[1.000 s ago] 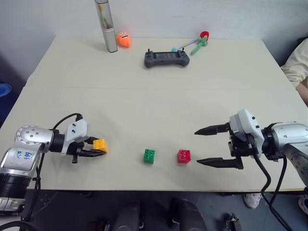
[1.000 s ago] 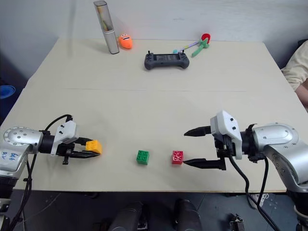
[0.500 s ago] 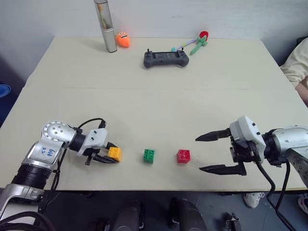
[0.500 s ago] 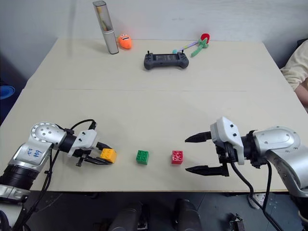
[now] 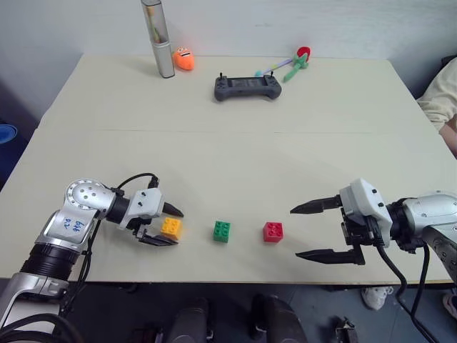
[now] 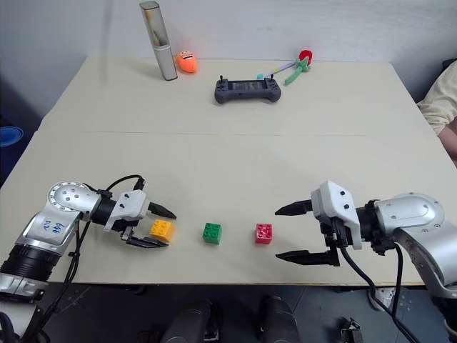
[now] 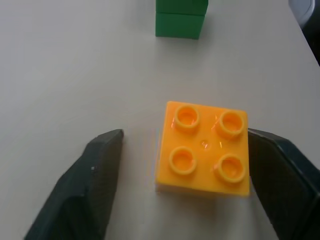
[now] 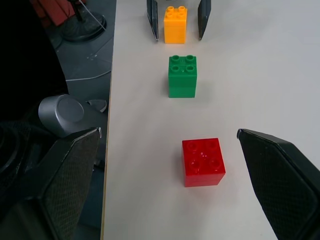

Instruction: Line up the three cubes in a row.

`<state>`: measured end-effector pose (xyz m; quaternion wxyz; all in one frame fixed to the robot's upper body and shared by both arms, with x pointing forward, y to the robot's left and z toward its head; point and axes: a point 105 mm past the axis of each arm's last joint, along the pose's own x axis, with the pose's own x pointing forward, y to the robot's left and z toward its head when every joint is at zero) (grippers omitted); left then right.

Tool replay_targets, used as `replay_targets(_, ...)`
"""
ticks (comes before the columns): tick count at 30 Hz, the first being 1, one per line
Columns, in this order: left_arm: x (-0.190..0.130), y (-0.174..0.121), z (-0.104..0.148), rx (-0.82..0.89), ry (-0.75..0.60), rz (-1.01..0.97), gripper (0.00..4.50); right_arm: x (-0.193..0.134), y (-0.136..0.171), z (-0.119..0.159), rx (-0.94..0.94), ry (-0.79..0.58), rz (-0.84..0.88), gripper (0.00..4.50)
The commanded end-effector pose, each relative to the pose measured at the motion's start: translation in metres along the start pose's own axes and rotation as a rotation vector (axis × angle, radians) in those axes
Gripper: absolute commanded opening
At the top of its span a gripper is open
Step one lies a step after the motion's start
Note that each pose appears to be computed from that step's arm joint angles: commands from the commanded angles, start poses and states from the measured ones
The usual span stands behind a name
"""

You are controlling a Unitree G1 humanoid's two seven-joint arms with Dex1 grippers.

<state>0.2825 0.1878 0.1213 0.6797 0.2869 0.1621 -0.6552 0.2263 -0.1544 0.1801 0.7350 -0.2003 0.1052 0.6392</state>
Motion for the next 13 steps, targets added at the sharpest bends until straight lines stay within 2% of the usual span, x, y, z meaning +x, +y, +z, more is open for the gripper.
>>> replay_targets(1, -0.040, -0.007, 0.011, -0.035, -0.012, 0.065, 4.49, -0.027, -0.005, 0.003, -0.031, 0.021, -0.065, 4.50)
replay_targets(8, -0.106, -0.035, 0.014, -0.184, 0.052, 0.137, 4.49, -0.078, 0.001, -0.010, 0.033, 0.039, -0.091, 4.50)
replay_targets(13, -0.124, -0.038, 0.024, -0.215, 0.026, 0.195, 4.49, -0.091, 0.002, -0.019, 0.064, 0.045, -0.093, 4.50)
